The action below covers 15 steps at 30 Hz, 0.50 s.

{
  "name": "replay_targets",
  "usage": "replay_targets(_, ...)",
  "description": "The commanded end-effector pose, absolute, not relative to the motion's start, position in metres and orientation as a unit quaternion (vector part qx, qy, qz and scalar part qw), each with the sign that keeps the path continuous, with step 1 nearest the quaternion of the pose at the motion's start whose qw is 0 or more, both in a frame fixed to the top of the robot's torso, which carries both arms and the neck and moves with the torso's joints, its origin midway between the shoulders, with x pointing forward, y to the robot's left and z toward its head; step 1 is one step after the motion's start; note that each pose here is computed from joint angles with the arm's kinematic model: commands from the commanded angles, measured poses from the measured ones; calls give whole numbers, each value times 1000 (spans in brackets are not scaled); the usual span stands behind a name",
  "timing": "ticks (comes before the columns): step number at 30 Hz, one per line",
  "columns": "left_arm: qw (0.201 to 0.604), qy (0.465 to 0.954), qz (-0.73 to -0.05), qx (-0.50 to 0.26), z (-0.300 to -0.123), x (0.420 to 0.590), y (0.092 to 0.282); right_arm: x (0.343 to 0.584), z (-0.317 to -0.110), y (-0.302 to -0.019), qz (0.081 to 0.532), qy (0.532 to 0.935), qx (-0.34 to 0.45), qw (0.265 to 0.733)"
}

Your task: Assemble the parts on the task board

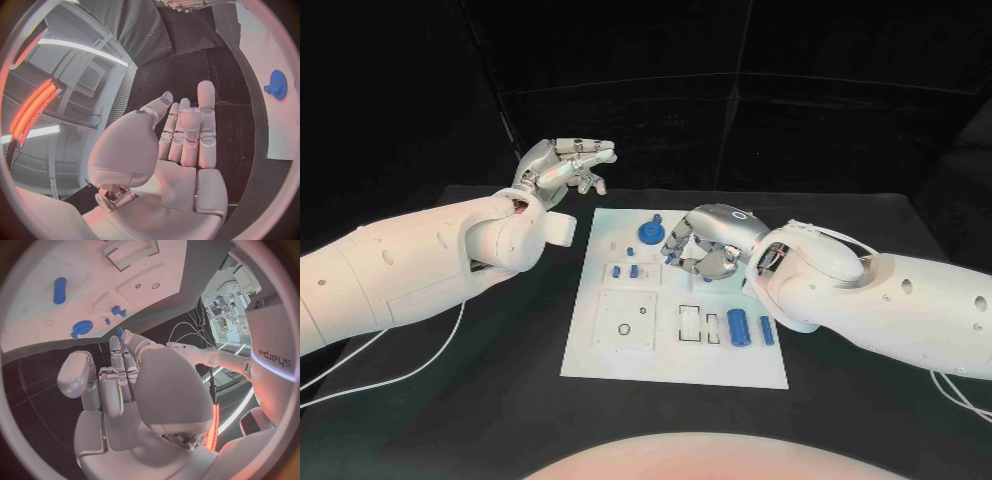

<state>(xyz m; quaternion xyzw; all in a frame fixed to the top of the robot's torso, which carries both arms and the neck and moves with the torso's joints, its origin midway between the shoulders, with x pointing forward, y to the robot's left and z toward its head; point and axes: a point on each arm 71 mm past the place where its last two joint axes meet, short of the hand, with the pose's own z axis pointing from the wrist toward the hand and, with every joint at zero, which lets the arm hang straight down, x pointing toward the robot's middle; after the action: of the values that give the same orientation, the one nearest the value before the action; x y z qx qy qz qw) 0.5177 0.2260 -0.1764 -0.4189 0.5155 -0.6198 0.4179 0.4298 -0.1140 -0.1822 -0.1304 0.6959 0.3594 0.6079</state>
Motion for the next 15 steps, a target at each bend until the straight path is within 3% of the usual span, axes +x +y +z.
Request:
replay_targets(1, 411, 515, -627, -416, -175, 518, 223, 428, -188, -105, 372, 704, -137, 589)
replay_targets(15, 405, 517, -631, -414, -175, 518, 214, 426, -227, -74, 365, 730, -167, 553)
